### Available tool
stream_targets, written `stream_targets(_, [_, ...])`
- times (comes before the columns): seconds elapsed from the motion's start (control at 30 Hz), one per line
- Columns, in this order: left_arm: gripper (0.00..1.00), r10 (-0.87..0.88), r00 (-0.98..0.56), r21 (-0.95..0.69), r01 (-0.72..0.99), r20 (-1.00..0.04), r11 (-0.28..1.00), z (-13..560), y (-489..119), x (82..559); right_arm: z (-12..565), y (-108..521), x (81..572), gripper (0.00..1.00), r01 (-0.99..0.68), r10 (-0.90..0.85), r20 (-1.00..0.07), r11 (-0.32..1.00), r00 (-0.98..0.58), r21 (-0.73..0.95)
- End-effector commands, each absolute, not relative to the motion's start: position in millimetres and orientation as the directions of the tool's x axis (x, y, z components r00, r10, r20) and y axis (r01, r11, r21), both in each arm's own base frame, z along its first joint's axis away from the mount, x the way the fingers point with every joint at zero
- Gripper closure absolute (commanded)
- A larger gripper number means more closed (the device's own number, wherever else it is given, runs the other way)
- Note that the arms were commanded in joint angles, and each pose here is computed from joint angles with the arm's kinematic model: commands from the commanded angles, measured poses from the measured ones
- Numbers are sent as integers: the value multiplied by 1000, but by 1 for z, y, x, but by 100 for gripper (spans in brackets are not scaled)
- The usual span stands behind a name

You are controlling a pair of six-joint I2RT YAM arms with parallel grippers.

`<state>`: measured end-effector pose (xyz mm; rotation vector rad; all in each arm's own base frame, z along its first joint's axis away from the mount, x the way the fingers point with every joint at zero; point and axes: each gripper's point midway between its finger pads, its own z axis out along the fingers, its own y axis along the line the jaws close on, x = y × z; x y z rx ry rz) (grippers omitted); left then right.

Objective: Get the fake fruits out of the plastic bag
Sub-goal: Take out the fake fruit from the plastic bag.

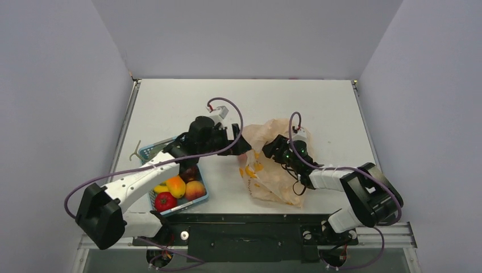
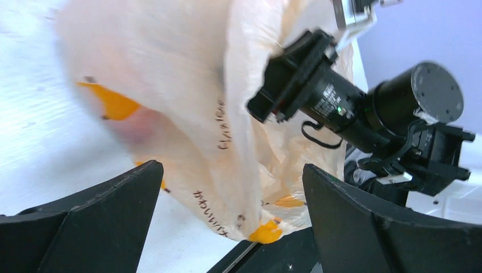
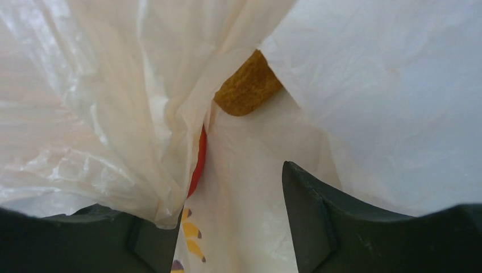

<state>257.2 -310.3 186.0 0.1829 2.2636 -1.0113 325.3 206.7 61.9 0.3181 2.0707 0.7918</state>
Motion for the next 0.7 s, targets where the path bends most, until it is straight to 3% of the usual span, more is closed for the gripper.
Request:
stream_targets(0.0, [8, -262, -745, -652, 291, -614, 700, 202, -265, 275, 86, 216, 323, 43, -189, 412, -697, 767, -588, 613])
stream_targets(0.1, [14, -358, -728, -666, 179, -585, 724, 190, -235, 288, 89, 219, 322, 46, -215, 394, -702, 763, -594, 610])
stream_targets(0.17, [24, -380, -730, -649, 114, -568, 752, 172, -224, 301, 91, 222, 322, 46, -227, 389, -703, 758, -596, 612])
stream_targets(0.2, [34, -367, -747, -633, 91, -554, 769, 159, -226, 309, 91, 223, 323, 46, -232, 386, -703, 756, -597, 612])
stream_targets(0.27, [43, -325, -791, -596, 61, -518, 801, 135, -232, 320, 93, 230, 324, 46, -253, 379, -696, 739, -609, 624])
stream_targets(0.33, [45, -284, -832, -568, 44, -476, 822, 111, -242, 326, 91, 236, 326, 46, -263, 376, -688, 727, -621, 634])
stream_targets(0.43, [43, -246, -852, -579, 80, -463, 811, 93, -262, 337, 83, 242, 327, 46, -267, 372, -673, 713, -639, 648])
stream_targets(0.57, [27, -246, -867, -639, 102, -432, 762, 77, -286, 351, 80, 252, 332, 46, -280, 373, -656, 687, -656, 671])
stream_targets(0.67, [26, -238, -887, -703, 127, -397, 700, 66, -309, 352, 78, 256, 337, 45, -284, 372, -654, 682, -658, 674])
